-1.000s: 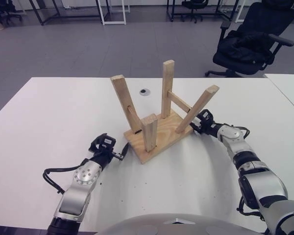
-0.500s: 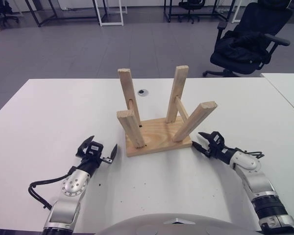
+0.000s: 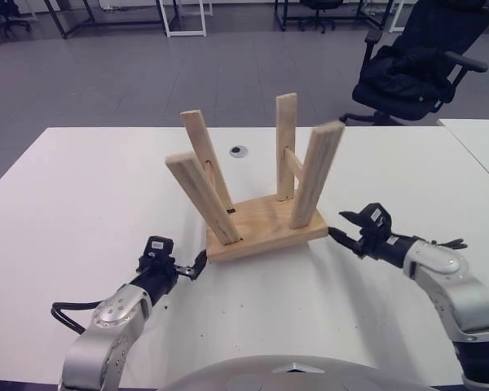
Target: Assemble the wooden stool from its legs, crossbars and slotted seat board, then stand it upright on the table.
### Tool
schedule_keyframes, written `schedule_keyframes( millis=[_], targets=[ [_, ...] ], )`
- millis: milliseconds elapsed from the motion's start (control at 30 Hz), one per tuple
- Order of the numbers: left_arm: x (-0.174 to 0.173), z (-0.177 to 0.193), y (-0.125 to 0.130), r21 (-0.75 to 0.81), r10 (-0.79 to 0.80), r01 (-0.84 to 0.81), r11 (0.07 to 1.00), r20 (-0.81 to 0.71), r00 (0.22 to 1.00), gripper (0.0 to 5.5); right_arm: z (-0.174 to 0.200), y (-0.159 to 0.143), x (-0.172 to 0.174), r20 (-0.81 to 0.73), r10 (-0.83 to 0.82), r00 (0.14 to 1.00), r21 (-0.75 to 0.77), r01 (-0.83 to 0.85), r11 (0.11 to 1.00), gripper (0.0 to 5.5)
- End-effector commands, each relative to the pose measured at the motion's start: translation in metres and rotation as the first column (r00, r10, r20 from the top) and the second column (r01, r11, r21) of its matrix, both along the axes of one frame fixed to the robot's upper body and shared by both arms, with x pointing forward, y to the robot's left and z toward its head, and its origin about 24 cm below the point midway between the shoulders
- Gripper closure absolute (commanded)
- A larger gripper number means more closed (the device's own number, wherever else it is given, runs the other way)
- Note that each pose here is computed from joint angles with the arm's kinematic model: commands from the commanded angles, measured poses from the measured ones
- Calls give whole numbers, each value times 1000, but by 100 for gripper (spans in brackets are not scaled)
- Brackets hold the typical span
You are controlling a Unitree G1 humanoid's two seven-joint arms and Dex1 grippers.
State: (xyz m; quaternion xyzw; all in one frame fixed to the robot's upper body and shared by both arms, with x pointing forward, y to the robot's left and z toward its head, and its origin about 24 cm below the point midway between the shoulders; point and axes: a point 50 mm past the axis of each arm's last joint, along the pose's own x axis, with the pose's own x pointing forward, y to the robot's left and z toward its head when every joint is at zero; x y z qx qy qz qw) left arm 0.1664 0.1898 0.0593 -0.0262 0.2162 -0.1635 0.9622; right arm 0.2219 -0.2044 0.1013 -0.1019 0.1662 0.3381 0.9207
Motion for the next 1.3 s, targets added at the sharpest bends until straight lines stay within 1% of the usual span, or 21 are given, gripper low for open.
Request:
schedule_keyframes(
  millis=[33, 167, 367, 500, 700, 833, 900, 1000, 1067, 1167, 1233, 1300],
  targets=[
    [-6, 40, -32, -182, -296, 315, 932, 121, 947, 12, 34, 42, -22, 12, 385, 923, 138, -383, 913, 271],
    [-10, 51, -25, -133, -322, 337, 932, 123, 939, 12, 40, 34, -24, -15, 394, 919, 66, -392, 917, 271],
    [-12, 56, -22, -79, -342, 351, 933, 107, 934, 12, 44, 28, -23, -28, 399, 917, 27, -398, 917, 271],
    [-16, 58, -21, -52, -375, 381, 923, 87, 923, 12, 50, 31, -27, -13, 425, 905, 52, -424, 904, 271],
    [-12, 70, -16, -34, -383, 390, 920, 128, 915, 12, 62, 31, -28, 14, 440, 898, 96, -439, 893, 271],
    [-16, 69, -15, -29, -407, 412, 911, 101, 908, 12, 62, 30, -31, 5, 440, 898, 100, -438, 893, 271],
    [-22, 64, -12, -20, -418, 420, 907, 58, 907, 12, 60, 29, -36, -18, 448, 894, 90, -445, 891, 271],
    [-28, 58, 7, 36, -404, 404, 914, -23, 915, 12, 57, 19, -40, -65, 435, 898, 57, -432, 900, 271],
    [-30, 53, 26, 104, -383, 391, 915, -86, 920, 12, 50, 6, -40, -111, 396, 912, -1, -398, 917, 271],
    [-28, 51, 52, 191, -353, 375, 907, -139, 925, 12, 42, -7, -45, -173, 377, 910, -52, -391, 919, 271],
    [-28, 50, 65, 225, -362, 393, 891, -170, 917, 12, 39, -16, -48, -212, 380, 901, -71, -402, 913, 271],
    [-29, 46, 72, 265, -406, 459, 848, -232, 884, 12, 35, -26, -54, -278, 398, 874, -110, -440, 891, 271]
  ],
)
